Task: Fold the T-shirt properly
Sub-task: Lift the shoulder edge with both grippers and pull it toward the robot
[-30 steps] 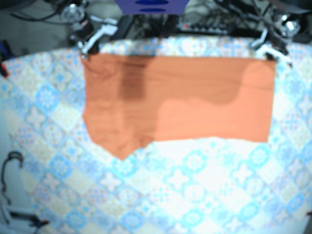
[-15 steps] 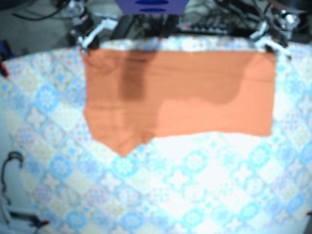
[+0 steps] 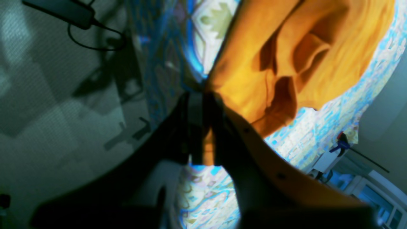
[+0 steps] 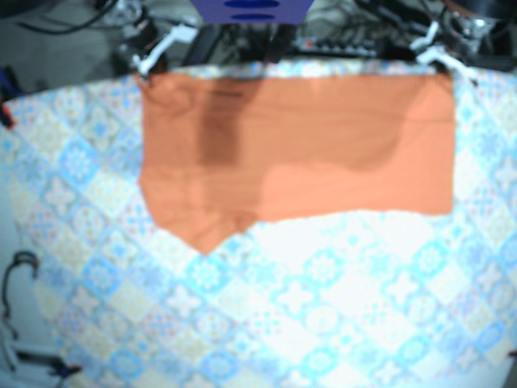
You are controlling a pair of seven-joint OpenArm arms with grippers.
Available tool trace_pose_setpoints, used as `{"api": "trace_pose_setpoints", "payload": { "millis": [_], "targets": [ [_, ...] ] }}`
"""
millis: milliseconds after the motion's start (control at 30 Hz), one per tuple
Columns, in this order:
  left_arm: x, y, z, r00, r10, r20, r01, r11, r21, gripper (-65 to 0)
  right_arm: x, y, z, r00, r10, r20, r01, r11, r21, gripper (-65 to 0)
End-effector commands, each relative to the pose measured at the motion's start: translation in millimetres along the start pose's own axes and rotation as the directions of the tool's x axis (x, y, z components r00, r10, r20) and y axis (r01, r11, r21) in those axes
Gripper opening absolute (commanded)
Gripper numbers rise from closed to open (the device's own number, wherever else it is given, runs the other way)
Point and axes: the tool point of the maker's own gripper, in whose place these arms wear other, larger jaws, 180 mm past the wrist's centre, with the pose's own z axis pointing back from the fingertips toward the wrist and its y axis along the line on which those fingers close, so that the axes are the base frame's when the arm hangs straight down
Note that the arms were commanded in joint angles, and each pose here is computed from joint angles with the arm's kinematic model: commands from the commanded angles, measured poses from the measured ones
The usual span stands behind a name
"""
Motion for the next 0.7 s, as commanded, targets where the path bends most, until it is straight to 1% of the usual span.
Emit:
{"api": "trace_pose_setpoints", "payload": {
  "millis": [0,267,667],
  "targets": [
    [-0.6,-0.8,3.7,1.000,-0.010,0.011,0.010,1.000,-0.008,-65.0,-1.1,-3.2,2.9,1.000,0.004,0.005,-0.004,1.000,-0.012,-60.9],
    [-3.2,-1.4,3.5,1.000,-0.012,0.005,0.012,1.000,-0.011,-65.0,-10.3,-3.6,3.7,1.000,0.024,-0.008,-0.024,1.000,-0.010,-60.9],
    [-4.3,-3.0,3.9,1.000,-0.018,0.002,0.018,1.000,-0.014,-65.0,-12.5,-1.1,2.5,1.000,0.025,-0.014,-0.025,1.000,-0.003,-60.9]
  ]
}}
